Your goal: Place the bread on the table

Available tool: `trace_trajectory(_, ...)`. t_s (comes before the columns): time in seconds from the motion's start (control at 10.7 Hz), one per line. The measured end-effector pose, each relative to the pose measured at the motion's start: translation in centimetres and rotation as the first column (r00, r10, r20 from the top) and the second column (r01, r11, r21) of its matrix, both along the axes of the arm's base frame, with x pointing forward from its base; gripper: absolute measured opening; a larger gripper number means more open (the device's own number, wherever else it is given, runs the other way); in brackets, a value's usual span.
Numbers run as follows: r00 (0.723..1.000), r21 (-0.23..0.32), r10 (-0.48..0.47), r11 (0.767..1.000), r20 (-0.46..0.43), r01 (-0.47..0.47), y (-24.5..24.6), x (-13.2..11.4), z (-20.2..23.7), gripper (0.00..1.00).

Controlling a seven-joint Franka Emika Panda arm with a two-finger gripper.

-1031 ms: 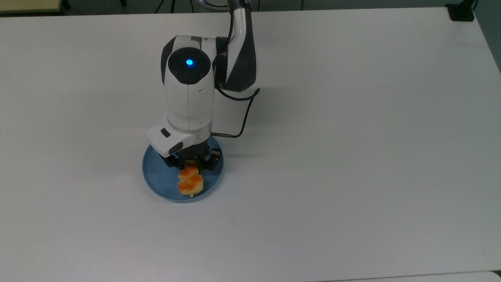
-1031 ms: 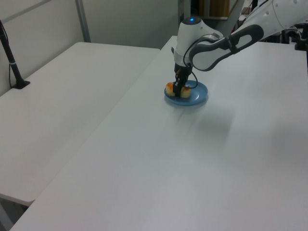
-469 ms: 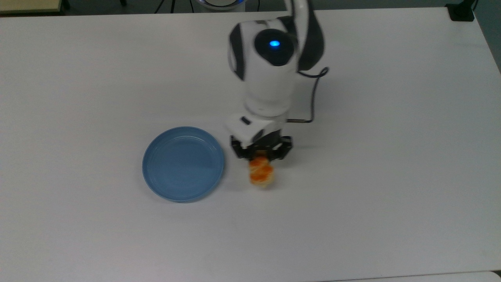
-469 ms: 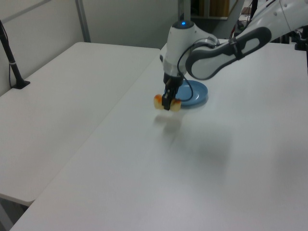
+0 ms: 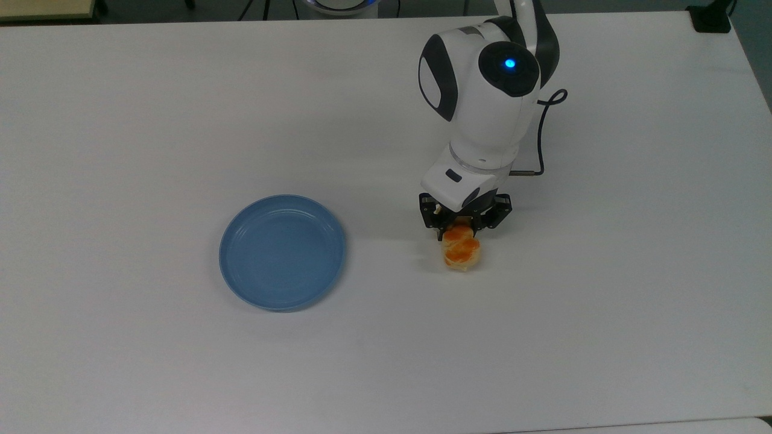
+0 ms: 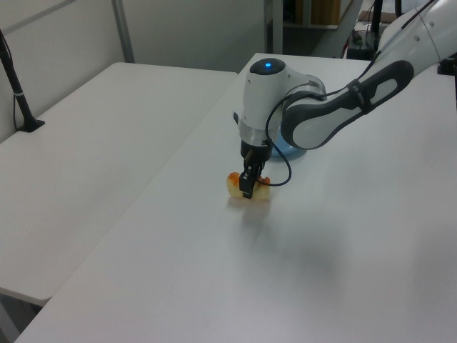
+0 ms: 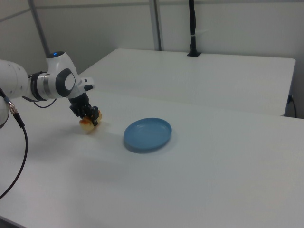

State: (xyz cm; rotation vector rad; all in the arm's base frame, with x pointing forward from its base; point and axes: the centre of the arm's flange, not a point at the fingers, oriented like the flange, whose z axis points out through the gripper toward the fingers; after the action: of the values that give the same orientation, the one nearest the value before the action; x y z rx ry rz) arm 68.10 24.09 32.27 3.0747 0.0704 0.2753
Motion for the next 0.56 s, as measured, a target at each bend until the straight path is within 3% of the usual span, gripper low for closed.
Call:
trace_trajectory(0.19, 1.0, -0.012, -0.004, 1.0, 0.004, 0.004, -0.6, 0.2, 0.0, 0.69)
trace_trajectory(0.37, 0.998, -0.058, -0.013, 0.998, -0.058, 0.01, -1.5, -0.4, 1.2, 1.0)
trace_trajectory(0.56, 0.996, -0.076, -0.021, 0.997, -0.087, 0.015, -2.8, -0.9, 4.9, 1.0)
